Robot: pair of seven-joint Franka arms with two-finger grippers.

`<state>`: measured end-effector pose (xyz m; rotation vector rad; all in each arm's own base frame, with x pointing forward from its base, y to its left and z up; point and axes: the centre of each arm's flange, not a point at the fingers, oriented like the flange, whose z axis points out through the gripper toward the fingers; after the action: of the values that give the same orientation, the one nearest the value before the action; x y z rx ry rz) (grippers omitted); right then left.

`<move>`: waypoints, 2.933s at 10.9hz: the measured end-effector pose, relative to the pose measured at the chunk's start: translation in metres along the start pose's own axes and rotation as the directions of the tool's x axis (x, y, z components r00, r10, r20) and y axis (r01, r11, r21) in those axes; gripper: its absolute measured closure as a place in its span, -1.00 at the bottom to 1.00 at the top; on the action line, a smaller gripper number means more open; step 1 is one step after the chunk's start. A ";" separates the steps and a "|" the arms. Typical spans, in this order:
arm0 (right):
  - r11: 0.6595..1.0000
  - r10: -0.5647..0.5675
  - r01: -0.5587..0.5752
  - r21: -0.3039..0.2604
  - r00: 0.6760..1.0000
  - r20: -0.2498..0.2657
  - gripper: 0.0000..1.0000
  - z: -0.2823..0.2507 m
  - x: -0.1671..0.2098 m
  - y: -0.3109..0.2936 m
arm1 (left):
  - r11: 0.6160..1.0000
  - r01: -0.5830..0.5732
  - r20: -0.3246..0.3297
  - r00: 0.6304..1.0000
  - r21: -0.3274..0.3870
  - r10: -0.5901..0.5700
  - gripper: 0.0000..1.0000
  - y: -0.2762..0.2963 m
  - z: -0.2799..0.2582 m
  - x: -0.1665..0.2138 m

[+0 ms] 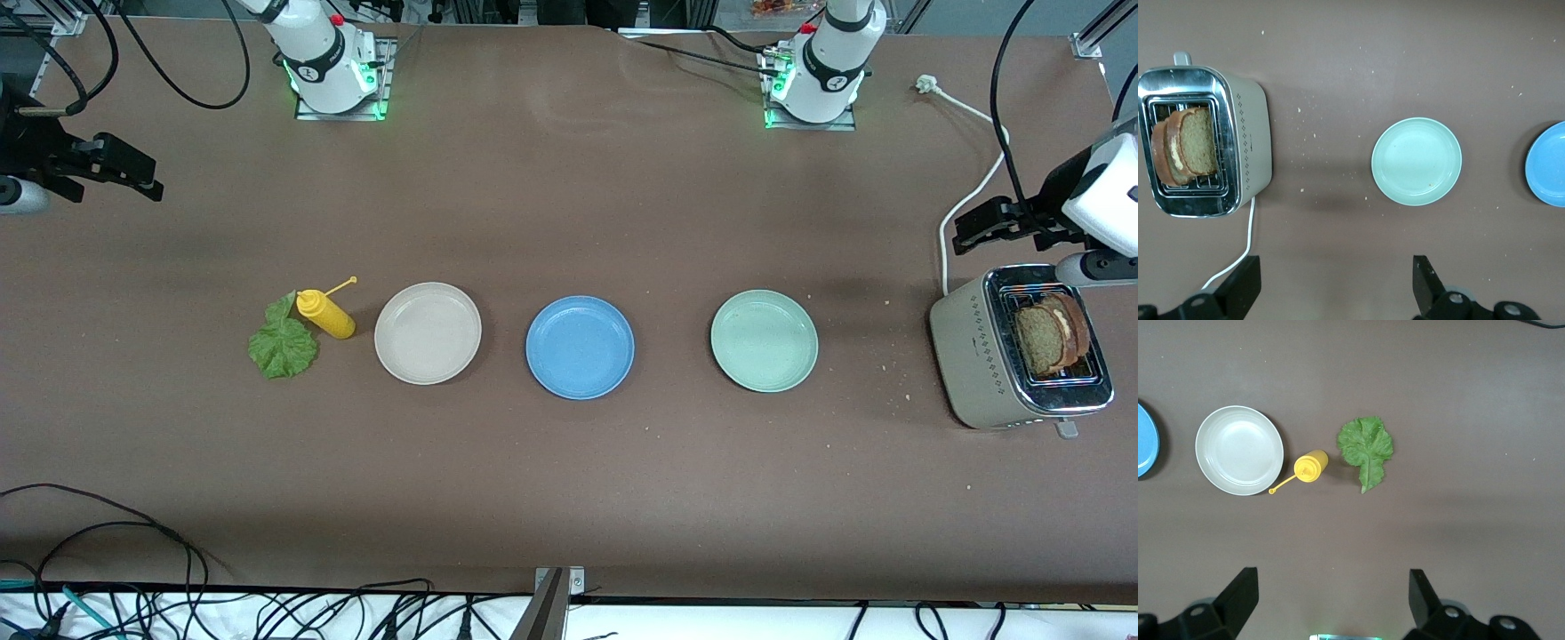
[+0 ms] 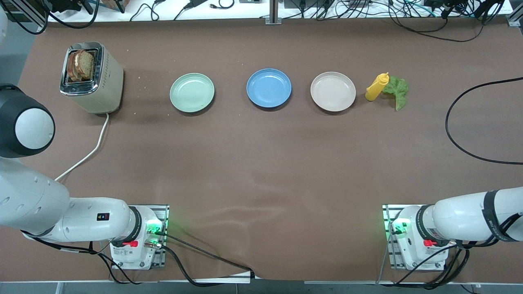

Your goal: Make sandwich in blue plate with both arms

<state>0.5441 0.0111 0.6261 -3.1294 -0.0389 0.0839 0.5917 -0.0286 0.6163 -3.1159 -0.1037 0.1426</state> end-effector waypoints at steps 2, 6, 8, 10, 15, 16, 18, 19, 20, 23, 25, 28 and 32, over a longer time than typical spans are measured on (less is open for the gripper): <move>1.000 0.000 0.000 0.000 1.000 0.000 -1.00 0.000 0.000 0.000 | 1.000 0.000 0.037 0.999 0.005 0.000 -1.00 -0.001 0.003 -0.005; 1.000 0.000 0.000 0.000 1.000 0.000 -1.00 0.000 0.000 0.000 | 1.000 0.006 0.057 0.998 0.008 -0.007 -1.00 -0.005 0.002 -0.008; 1.000 0.000 0.000 0.000 1.000 0.000 -1.00 0.000 0.000 0.000 | 1.000 0.010 0.065 0.998 0.009 -0.011 -1.00 -0.007 0.003 -0.009; 1.000 0.000 0.000 0.000 1.000 0.000 -1.00 0.000 0.000 0.000 | 1.000 0.010 0.069 0.998 0.009 -0.011 -1.00 -0.007 0.003 -0.009; 1.000 0.000 0.000 0.000 1.000 0.000 -1.00 0.000 0.000 0.000 | 1.000 0.009 0.073 0.997 0.010 -0.009 -1.00 -0.006 0.004 -0.010; 1.000 0.000 0.000 0.000 1.000 0.000 -1.00 0.000 0.000 0.000 | 1.000 0.012 0.080 0.997 0.010 -0.012 -1.00 -0.008 0.005 -0.010; 1.000 0.000 0.000 0.000 1.000 0.000 -1.00 0.000 0.000 0.000 | 1.000 0.015 0.088 0.996 0.012 -0.016 -1.00 -0.010 0.006 -0.011; 1.000 0.000 0.000 0.000 1.000 0.000 -1.00 0.000 0.000 0.000 | 1.000 0.015 0.089 0.996 0.012 -0.016 -1.00 -0.010 0.006 -0.011; 1.000 0.000 0.000 0.000 1.000 0.000 -1.00 0.000 0.000 0.000 | 1.000 0.016 0.090 0.996 0.012 -0.017 -1.00 -0.010 0.006 -0.011; 1.000 0.000 0.000 0.000 1.000 0.000 -1.00 0.000 0.000 0.000 | 1.000 0.016 0.090 0.996 0.012 -0.017 -1.00 -0.011 0.006 -0.011; 1.000 0.000 0.000 0.000 1.000 0.000 -1.00 0.000 0.000 0.000 | 1.000 0.016 0.090 0.996 0.012 -0.017 -1.00 -0.011 0.006 -0.011; 1.000 0.000 0.000 0.000 1.000 0.000 -1.00 0.000 0.000 0.000 | 1.000 0.019 0.054 0.998 0.007 -0.019 -1.00 -0.011 0.003 -0.007; 1.000 0.000 0.000 0.000 1.000 0.000 -1.00 0.000 0.000 0.000 | 1.000 0.021 -0.012 1.000 -0.001 -0.021 -1.00 -0.012 -0.003 0.001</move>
<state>0.5441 0.0111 0.6261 -3.1294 -0.0388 0.0836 0.5917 -0.0170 0.6192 -3.1148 -0.1361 0.1234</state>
